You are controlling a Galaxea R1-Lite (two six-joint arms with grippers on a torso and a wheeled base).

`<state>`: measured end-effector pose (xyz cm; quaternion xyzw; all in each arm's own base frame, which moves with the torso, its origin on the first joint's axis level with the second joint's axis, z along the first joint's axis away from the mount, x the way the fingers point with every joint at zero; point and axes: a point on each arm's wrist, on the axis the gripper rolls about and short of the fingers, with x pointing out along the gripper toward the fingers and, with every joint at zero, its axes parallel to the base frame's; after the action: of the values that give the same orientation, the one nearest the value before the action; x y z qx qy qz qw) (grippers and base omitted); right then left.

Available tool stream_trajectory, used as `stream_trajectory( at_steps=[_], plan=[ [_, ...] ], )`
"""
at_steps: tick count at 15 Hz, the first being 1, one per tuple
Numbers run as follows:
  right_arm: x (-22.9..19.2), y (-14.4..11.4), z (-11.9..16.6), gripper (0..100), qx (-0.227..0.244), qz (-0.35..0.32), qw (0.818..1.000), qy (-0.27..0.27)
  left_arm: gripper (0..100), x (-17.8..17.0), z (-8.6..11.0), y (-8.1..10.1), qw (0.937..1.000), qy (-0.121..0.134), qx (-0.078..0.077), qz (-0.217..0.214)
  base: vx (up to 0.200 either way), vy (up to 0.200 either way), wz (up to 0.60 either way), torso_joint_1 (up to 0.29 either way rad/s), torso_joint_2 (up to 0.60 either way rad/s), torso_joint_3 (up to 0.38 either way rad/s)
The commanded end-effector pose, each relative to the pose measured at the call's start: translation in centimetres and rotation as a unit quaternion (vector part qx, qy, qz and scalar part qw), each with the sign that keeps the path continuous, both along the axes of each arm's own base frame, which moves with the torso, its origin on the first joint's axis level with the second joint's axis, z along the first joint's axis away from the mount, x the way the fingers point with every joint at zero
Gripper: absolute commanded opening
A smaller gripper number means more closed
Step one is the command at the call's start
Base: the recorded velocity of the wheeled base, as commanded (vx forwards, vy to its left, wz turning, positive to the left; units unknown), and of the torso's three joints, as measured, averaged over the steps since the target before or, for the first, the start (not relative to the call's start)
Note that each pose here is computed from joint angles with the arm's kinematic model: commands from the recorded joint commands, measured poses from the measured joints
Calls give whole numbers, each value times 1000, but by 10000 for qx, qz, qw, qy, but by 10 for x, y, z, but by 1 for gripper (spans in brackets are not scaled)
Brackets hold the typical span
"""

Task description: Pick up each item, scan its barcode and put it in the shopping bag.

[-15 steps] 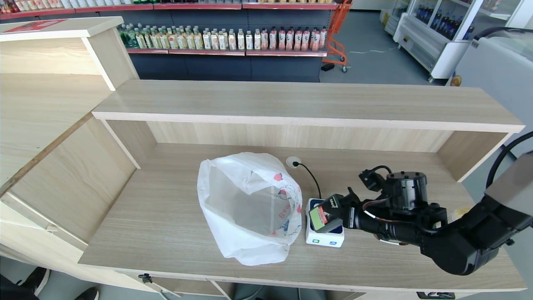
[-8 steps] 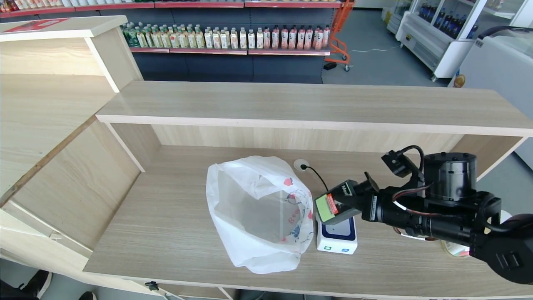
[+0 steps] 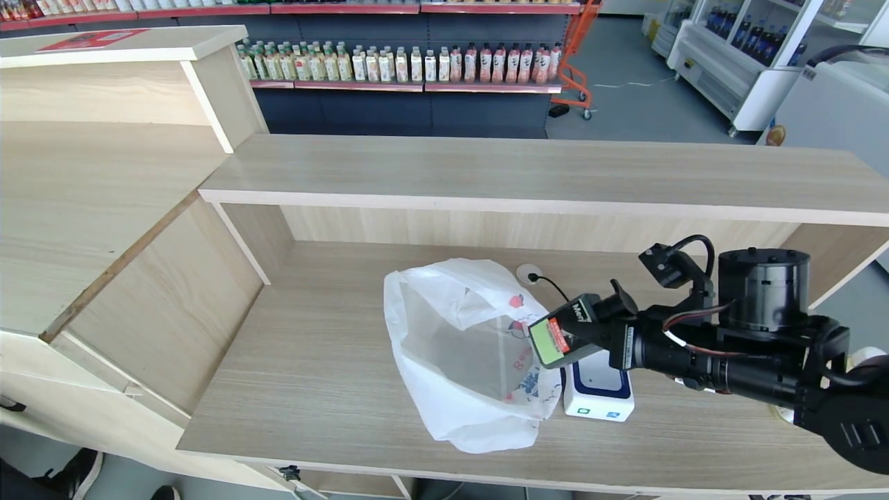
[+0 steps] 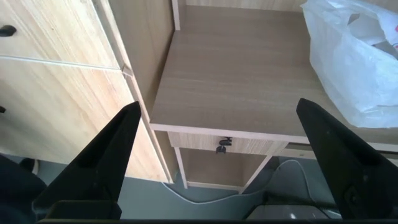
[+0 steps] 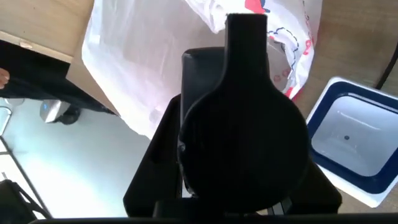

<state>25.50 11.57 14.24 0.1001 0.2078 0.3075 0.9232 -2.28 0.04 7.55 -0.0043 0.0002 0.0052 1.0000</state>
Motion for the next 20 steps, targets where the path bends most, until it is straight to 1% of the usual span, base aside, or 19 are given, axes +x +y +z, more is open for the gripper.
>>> stream_trajectory(
  at_steps=[1,4,5,7,8,10,12,13,14,15,16,17,20],
  plan=[
    [11,5,-23,0,-349,96,9992,188,100,0,0,0,10000,-2,-3,2,0,0,0,0,0,0],
    [29,15,-46,0,-933,392,9948,56,100,0,0,0,10000,-2,-3,2,0,0,0,0,0,0],
    [36,20,-53,0,-1032,468,9936,-31,100,0,0,0,10000,-2,-3,2,0,0,0,0,0,0],
    [43,27,-71,0,-1285,383,9909,-121,100,0,0,0,10000,-2,-3,2,0,0,0,0,0,0],
    [46,29,-79,0,-1468,394,9881,-220,100,0,0,0,10000,-2,-3,2,0,0,0,0,0,0],
    [55,34,-92,0,-1676,519,9835,-451,100,0,0,0,10000,-2,-3,2,0,0,0,0,0,0],
    [67,40,-100,0,-1776,583,9806,-593,100,0,0,0,10000,-2,-3,2,0,0,0,0,0,0],
    [78,51,-102,0,-1734,632,9802,-722,100,0,0,0,10000,-2,-3,2,0,0,0,0,0,0],
    [82,58,-104,0,-1714,667,9798,-781,100,0,0,0,10000,-2,-3,2,0,0,0,0,0,0],
    [83,59,-103,0,-1713,675,9796,-800,100,0,0,0,10000,-2,-3,2,0,0,0,0,0,0],
    [90,70,-105,0,-1679,728,9789,-909,100,0,0,0,10000,-2,-3,2,0,0,0,0,0,0],
    [92,72,-105,100,-1670,731,9788,-931,100,0,0,0,10000,-2,-3,2,0,0,0,0,0,0],
    [91,79,-97,100,-1401,705,9832,-935,100,0,0,0,10000,-2,-3,2,0,0,0,0,0,0]
  ],
)
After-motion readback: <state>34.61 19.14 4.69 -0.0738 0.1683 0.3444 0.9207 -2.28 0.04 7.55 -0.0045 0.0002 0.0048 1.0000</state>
